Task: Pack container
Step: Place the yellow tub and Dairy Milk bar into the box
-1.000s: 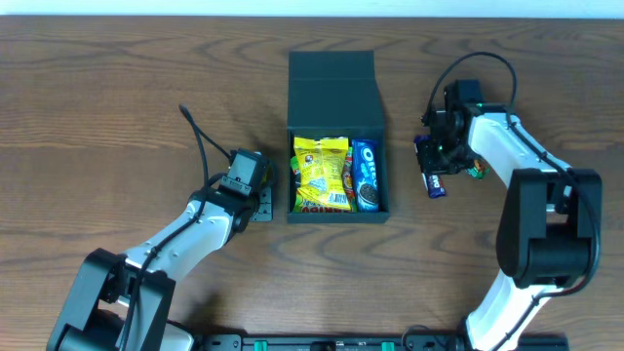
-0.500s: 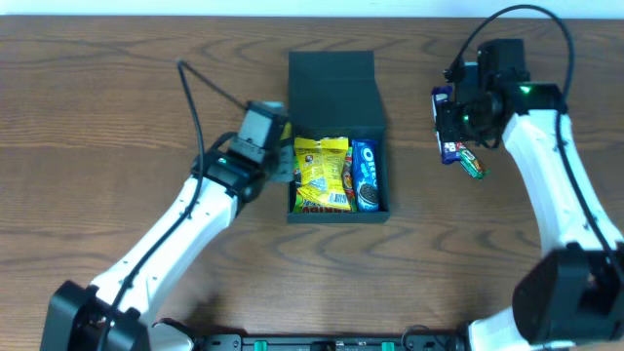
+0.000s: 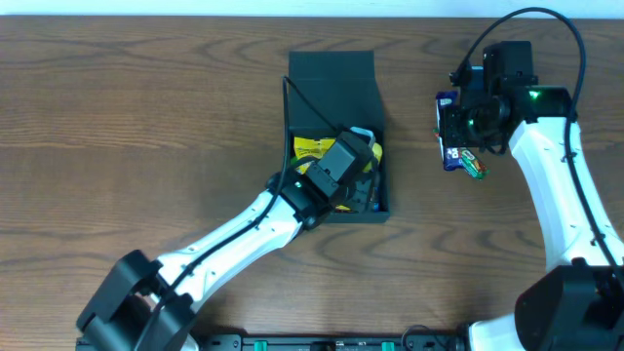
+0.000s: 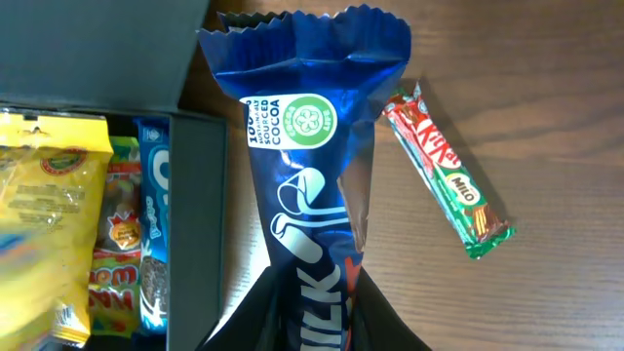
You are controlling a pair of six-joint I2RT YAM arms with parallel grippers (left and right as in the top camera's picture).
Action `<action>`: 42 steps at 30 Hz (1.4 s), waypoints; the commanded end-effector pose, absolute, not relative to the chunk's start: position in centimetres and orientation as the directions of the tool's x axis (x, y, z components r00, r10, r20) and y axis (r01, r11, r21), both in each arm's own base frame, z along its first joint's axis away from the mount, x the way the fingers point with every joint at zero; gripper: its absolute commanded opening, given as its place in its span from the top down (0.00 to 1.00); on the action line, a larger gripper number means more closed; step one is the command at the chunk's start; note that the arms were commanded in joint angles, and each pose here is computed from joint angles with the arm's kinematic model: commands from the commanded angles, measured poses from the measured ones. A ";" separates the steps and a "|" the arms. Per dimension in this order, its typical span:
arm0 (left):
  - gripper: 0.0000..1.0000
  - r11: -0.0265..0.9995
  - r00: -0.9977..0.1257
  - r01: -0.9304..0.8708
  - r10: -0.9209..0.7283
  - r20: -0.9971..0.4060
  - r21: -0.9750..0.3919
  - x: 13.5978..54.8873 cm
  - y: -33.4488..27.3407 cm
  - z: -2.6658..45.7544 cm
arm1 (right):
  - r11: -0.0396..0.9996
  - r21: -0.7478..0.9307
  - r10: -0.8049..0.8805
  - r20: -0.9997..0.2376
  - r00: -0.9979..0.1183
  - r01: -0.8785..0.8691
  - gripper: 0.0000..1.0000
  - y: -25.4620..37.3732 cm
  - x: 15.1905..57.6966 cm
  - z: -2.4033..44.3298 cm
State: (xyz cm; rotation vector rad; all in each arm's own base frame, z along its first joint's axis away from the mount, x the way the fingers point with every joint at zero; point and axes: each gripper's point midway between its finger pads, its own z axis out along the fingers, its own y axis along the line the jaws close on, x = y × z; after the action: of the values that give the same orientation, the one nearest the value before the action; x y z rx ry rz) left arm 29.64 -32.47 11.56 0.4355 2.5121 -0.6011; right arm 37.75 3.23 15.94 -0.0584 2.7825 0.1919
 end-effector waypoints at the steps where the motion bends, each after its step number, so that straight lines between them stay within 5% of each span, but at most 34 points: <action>1: 0.10 0.847 -0.811 0.406 0.161 -0.563 -0.342 30.1 -32.8 12.4 | 0.989 0.137 -0.010 -0.367 -0.930 -0.064 0.83 3.6 37.8 17.0; 8: 0.05 0.868 -0.766 0.386 0.112 -0.633 -0.314 30.8 -31.4 15.7 | 0.975 0.203 -0.011 -0.339 -0.941 -0.085 0.82 4.9 37.0 16.9; 17: 0.05 0.948 -0.692 0.187 -0.059 -0.719 -0.257 33.0 -21.2 22.5 | 0.940 0.313 -0.061 -0.244 -0.968 -0.139 0.82 10.7 34.1 16.7; 28: 0.05 0.966 -0.736 0.080 -0.108 -0.668 -0.245 32.5 -16.3 22.1 | 0.952 0.302 0.000 -0.182 -0.983 -0.056 0.79 15.8 32.1 12.4; 29: 0.05 0.966 -0.737 0.081 -0.108 -0.667 -0.246 32.5 -16.4 22.1 | 0.951 0.304 0.004 -0.182 -0.983 -0.052 0.76 15.8 32.1 12.2; 32: 0.04 0.965 -0.738 0.084 -0.107 -0.666 -0.249 32.5 -16.4 22.1 | 0.952 0.302 0.006 -0.183 -0.983 -0.050 0.43 15.8 32.1 12.0; 42: 0.04 0.970 -0.750 0.096 -0.077 -0.657 -0.223 32.2 -16.2 21.7 | 0.997 -0.064 0.010 -0.399 -0.917 0.038 0.28 5.7 37.9 12.8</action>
State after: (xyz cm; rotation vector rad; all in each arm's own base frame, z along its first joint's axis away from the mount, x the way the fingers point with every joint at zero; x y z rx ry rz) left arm 31.99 -16.30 20.77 -0.0012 2.4162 -0.3125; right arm 35.74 10.60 11.74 0.0318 2.8213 0.1564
